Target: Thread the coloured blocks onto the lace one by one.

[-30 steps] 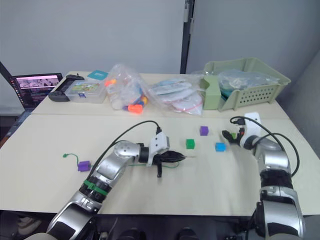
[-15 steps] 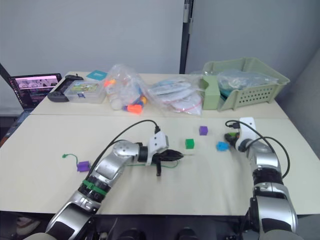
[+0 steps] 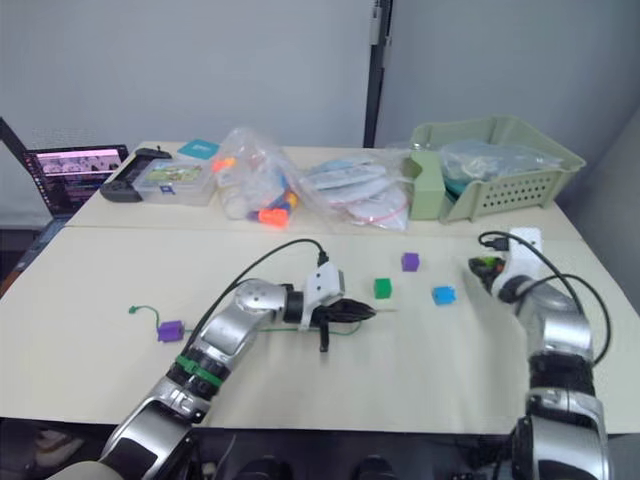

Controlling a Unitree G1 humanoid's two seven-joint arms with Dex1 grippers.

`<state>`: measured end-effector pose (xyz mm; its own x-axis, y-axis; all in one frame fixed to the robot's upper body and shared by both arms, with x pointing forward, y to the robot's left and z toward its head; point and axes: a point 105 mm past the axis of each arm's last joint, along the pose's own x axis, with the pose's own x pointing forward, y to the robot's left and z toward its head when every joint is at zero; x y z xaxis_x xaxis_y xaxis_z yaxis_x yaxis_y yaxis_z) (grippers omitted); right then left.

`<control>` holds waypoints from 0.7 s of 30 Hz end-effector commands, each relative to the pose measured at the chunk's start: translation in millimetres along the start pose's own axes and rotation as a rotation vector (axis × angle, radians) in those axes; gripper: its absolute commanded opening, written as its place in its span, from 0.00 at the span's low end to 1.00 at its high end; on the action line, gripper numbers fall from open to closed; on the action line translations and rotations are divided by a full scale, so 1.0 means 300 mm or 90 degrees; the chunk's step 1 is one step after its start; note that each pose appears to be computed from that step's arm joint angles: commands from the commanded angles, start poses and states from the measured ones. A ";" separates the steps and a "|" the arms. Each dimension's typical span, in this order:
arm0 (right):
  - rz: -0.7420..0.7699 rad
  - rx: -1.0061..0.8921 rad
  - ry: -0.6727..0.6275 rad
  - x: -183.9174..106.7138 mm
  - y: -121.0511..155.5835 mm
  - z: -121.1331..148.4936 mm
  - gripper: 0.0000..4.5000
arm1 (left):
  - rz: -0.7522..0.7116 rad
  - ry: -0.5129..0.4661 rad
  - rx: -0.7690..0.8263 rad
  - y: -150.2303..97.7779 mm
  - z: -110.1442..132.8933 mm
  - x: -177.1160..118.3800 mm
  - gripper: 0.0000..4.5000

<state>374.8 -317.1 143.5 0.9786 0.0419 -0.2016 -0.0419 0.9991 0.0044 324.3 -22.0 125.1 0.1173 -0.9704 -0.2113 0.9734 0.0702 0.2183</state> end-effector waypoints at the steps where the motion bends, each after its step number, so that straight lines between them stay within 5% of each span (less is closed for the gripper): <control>1: 0.060 0.000 -0.068 -0.118 0.063 0.101 0.26 | -0.027 -0.024 0.026 -0.004 0.039 0.021 0.00; 6: 0.118 -0.007 -0.050 -0.261 0.206 0.036 0.26 | -0.054 -0.026 0.025 -0.013 0.029 0.041 0.00; 10: 0.099 0.027 0.015 -0.345 0.300 -0.129 0.26 | -0.071 -0.026 0.023 -0.018 0.021 0.055 0.00; 21: 0.009 0.056 0.073 -0.360 0.416 -0.334 0.26 | -0.079 -0.013 0.031 -0.013 0.000 0.044 0.00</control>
<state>245.4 -201.3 69.5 0.9487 0.0651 -0.3094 -0.0370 0.9947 0.0957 321.8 -33.1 110.4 -0.0023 -0.9732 -0.2301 0.9808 -0.0470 0.1893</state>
